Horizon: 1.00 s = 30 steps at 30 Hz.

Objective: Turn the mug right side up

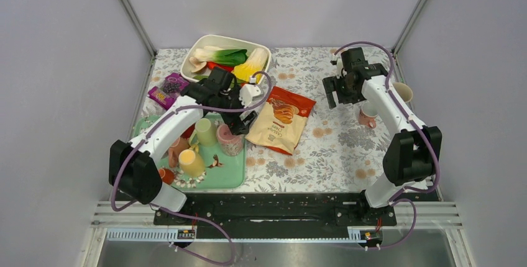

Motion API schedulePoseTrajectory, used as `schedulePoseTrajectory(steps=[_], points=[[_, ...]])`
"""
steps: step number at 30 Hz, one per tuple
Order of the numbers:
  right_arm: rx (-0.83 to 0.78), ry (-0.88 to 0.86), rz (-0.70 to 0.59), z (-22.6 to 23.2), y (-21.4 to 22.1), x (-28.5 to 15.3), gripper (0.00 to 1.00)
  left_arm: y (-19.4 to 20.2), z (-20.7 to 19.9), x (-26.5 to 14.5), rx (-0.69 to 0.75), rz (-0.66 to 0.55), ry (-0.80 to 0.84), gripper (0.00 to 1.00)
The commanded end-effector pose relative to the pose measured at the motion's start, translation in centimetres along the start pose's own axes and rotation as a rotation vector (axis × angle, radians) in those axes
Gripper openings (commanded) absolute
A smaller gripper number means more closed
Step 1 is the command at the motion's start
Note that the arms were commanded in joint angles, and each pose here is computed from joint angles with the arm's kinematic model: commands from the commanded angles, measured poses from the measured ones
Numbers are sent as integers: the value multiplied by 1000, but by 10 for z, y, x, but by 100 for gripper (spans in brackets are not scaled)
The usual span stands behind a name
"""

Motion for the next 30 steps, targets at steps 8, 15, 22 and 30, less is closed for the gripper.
schedulePoseTrajectory(steps=[8, 15, 22, 30], points=[[-34, -11, -33, 7, 1, -6, 92, 15, 17, 37, 103, 185, -113, 70], [-39, -14, -37, 8, 0, -6, 91, 31, 4, 28, 131, 215, -80, 61], [-43, -13, -37, 9, 1, -6, 91, 61, -31, 19, 141, 250, 73, 60], [-44, -14, -43, 9, 2, -9, 91, 86, -63, -5, 216, 290, 219, 59]])
Point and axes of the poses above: each gripper's point midway between its finger pads, its own x axis out along the fingers, its own z axis along the line the jaws close on, y = z × x, the point moved 5 cm from there along -x, back along the fingers, and after that the axes turned 5 degrees about x, right-handed, at the moved point
